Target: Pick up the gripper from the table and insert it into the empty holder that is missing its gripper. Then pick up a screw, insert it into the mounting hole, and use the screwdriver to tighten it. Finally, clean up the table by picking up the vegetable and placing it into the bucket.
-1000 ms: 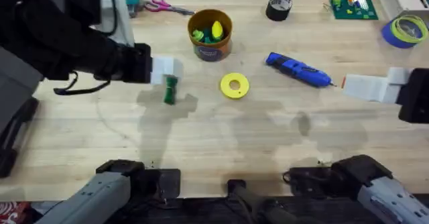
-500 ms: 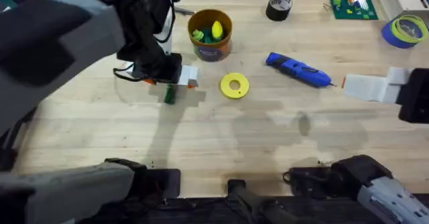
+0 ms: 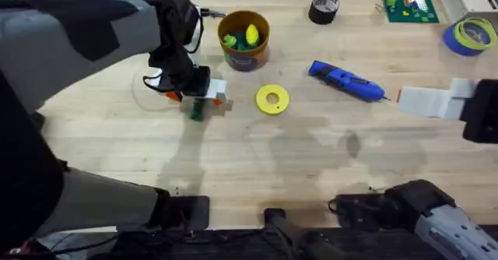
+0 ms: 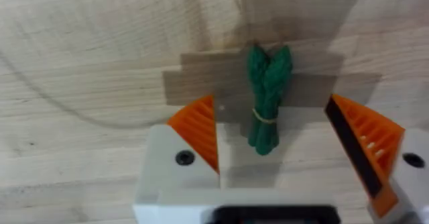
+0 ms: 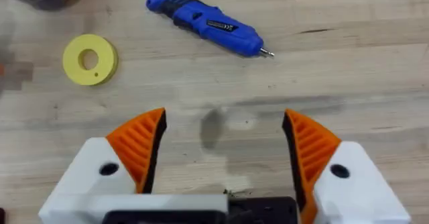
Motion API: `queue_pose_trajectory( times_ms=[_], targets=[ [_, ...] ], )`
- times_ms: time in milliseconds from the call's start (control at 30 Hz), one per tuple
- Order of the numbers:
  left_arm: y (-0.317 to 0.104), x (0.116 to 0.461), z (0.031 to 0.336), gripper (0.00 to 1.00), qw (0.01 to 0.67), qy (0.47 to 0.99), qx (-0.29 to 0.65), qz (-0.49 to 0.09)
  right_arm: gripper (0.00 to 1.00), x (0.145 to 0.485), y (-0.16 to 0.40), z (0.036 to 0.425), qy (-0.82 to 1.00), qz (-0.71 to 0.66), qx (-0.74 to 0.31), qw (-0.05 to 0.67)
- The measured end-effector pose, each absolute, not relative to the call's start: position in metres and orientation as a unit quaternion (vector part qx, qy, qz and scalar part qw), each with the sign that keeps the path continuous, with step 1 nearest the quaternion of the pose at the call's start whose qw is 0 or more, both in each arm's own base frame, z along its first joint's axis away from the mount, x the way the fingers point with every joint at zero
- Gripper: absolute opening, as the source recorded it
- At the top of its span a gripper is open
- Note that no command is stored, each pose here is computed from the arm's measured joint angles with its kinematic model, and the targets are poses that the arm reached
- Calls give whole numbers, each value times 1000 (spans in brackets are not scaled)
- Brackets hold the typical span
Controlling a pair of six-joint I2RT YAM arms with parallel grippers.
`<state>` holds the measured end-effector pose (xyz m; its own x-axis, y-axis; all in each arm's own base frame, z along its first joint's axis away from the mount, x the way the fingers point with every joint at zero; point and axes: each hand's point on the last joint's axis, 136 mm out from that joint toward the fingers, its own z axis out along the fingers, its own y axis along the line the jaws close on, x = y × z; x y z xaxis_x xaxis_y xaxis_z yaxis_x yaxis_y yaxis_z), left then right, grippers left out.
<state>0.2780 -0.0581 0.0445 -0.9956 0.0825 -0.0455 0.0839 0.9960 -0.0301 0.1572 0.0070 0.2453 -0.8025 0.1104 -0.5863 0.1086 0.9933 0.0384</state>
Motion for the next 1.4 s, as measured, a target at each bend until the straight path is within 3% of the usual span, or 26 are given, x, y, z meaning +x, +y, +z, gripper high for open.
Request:
queue_pose_trajectory(
  times_ms=[133,367,833,967,1067,1367,1400],
  targets=[
    [-56,279,44,802,24,999,44,-9,996,157,7,245,949,1,58,309],
    [-54,280,45,40,26,998,49,-5,996,157,7,245,949,1,58,309],
    [-54,281,46,17,28,998,48,-4,996,157,7,245,949,1,58,309],
    [-54,285,60,17,47,998,46,-7,996,157,7,245,949,1,57,309],
    [-55,293,94,16,87,995,45,-12,996,157,7,245,949,1,57,309],
    [-59,317,240,13,272,960,50,-37,996,157,7,245,949,1,57,309],
    [-61,320,272,12,310,948,56,-42,996,157,7,245,949,1,58,309]
  ],
)
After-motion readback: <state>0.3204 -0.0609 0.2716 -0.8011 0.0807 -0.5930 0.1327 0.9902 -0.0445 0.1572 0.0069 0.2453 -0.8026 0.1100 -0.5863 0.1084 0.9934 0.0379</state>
